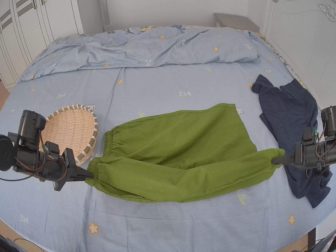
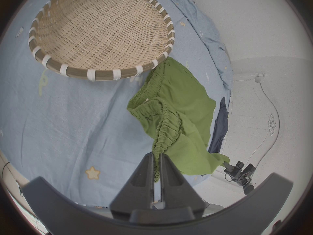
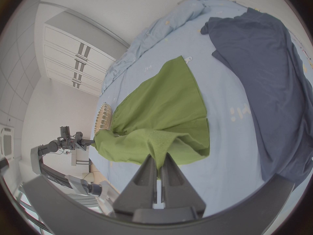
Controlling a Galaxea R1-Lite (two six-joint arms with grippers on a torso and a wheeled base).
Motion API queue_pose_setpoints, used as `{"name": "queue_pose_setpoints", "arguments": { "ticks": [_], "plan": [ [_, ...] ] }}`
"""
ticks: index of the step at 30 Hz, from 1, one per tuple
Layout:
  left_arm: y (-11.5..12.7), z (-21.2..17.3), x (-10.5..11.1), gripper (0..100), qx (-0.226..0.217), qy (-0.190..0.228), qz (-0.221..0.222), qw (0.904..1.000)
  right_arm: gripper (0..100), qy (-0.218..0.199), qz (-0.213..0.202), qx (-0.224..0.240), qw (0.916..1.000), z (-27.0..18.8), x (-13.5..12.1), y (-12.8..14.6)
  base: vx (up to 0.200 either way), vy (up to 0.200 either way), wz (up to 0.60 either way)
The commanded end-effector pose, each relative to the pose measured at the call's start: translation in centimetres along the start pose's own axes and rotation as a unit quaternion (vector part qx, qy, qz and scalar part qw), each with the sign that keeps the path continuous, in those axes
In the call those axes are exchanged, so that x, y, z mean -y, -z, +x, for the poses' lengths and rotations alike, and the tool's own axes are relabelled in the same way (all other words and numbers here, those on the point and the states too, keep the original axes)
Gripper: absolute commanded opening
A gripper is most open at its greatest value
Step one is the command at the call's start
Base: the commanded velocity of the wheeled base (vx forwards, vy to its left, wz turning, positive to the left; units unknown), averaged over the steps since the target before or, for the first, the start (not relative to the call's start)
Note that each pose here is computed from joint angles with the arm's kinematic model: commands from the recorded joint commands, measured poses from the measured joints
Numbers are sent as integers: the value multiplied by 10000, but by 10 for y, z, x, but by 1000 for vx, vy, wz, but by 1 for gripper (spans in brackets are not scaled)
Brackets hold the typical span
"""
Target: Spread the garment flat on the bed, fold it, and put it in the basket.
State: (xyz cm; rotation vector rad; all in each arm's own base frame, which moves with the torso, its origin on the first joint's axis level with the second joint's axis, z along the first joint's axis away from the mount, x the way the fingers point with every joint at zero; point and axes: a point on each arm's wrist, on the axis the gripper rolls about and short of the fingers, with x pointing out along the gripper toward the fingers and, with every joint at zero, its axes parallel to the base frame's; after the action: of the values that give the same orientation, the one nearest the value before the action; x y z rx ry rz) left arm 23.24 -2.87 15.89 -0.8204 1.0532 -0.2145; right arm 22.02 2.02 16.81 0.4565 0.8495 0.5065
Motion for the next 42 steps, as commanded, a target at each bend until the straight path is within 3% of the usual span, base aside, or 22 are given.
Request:
{"name": "queue_pose_setpoints", "arguments": {
  "ticks": [1,6,16,31,42],
  "plan": [
    [-23,-21,24,0,42,111,-94,9999,0,-209,188,-144,9995,-13,-25,-31,0,0,0],
    [-37,-22,27,0,-125,25,-310,9994,0,-288,702,-463,9960,-19,-37,-55,0,0,0],
    [-57,-29,24,0,-71,-148,-643,9978,0,-233,946,-575,9936,-13,-41,-92,0,0,0],
    [-82,-20,25,0,74,-78,-640,9979,0,-309,804,-361,9956,6,-39,-128,0,0,0],
    [-106,-12,34,0,214,29,-525,9984,0,-412,736,61,9964,0,-46,-156,0,0,0]
  ]
}}
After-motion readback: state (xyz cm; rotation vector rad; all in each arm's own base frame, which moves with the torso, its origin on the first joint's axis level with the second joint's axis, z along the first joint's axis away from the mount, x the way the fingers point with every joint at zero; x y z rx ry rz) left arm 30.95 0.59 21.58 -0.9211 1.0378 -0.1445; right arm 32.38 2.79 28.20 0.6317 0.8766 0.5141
